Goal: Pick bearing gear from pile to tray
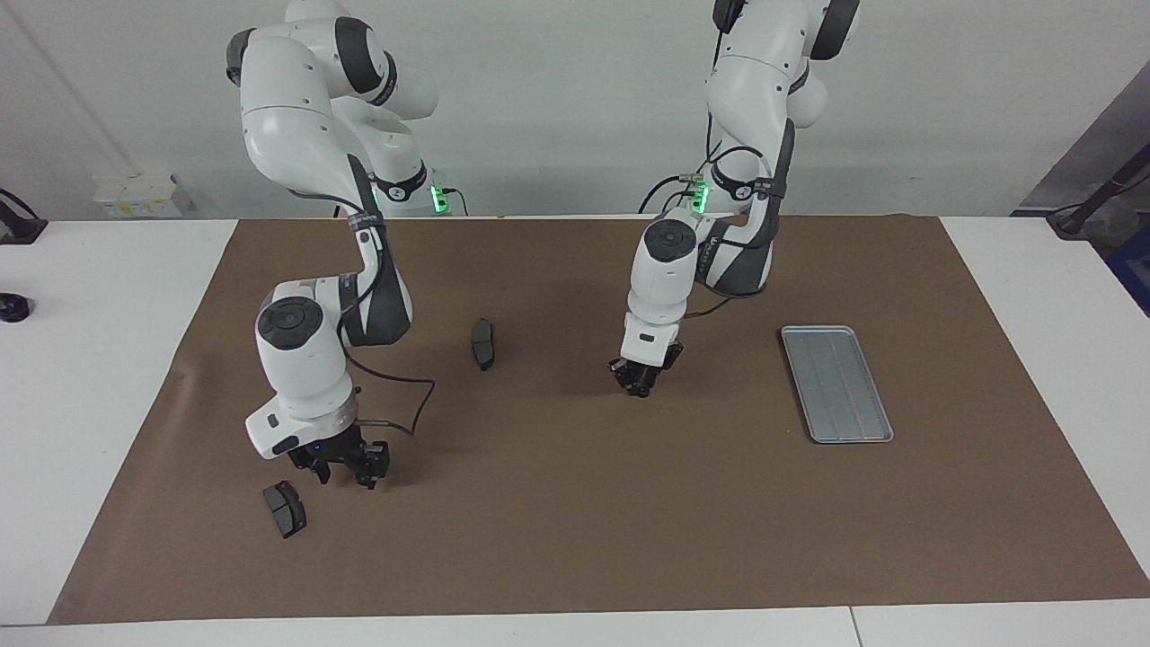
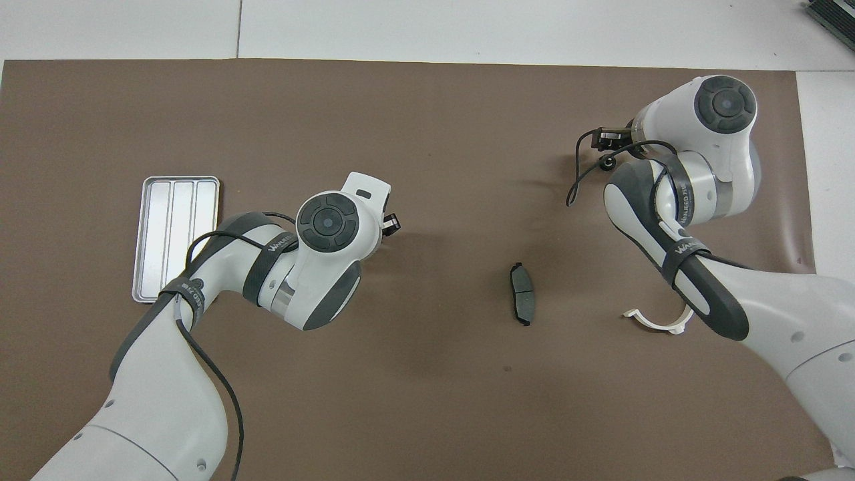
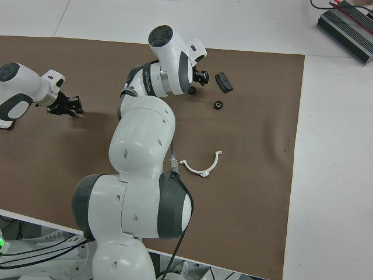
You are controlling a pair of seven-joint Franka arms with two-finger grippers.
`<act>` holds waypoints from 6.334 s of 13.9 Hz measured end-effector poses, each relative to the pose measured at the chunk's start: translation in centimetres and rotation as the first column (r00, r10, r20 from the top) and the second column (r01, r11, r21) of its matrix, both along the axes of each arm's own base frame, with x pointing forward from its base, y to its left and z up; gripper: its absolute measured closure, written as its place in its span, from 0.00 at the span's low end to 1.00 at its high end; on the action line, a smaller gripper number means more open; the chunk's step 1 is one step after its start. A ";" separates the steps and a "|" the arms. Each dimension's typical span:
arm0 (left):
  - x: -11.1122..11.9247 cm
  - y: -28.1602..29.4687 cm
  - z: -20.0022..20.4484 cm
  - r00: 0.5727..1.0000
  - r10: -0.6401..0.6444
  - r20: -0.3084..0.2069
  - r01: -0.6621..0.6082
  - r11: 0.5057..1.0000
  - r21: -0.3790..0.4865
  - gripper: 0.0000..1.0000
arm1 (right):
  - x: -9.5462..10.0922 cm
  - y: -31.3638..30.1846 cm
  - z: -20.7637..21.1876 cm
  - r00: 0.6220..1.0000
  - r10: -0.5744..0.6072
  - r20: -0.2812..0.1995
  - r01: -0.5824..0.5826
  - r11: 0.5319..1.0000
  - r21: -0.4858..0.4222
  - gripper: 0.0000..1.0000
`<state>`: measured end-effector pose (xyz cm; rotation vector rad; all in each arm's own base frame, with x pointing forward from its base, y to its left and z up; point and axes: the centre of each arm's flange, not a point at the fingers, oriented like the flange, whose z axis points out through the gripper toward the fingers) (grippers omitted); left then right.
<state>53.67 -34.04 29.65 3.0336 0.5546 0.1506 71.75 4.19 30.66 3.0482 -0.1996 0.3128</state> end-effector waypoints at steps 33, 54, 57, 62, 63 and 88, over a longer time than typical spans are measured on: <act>8.7 35.1 2.1 0.961 -0.275 0.018 0.272 0.958 0.091 0.49 | -8.6 31.8 4.2 0.964 0.225 0.143 -0.243 0.962 0.121 0.66; 6.7 17.0 12.4 0.984 -0.179 0.005 0.179 0.984 0.000 0.00 | -18.5 43.7 0.4 0.942 0.329 0.072 -0.336 0.933 0.132 0.63; 6.7 16.9 12.2 0.984 -0.177 0.011 0.177 0.984 -0.001 0.00 | -18.1 43.1 0.2 0.934 0.352 0.056 -0.356 0.928 0.112 0.59; 6.3 14.6 11.5 0.992 -0.125 0.024 0.125 0.992 -0.017 0.00 | -16.6 41.1 1.1 0.945 0.326 0.037 -0.328 0.940 0.093 0.57; 6.0 13.2 10.7 0.993 -0.116 0.023 0.116 0.993 -0.015 0.00 | -15.4 39.4 1.9 0.950 0.310 0.039 -0.313 0.946 0.085 0.57; -1.4 -0.6 0.5 0.999 0.043 0.022 -0.044 0.998 0.046 0.65 | -5.0 -8.4 -0.8 0.970 0.080 -0.229 -0.090 0.995 -0.032 0.23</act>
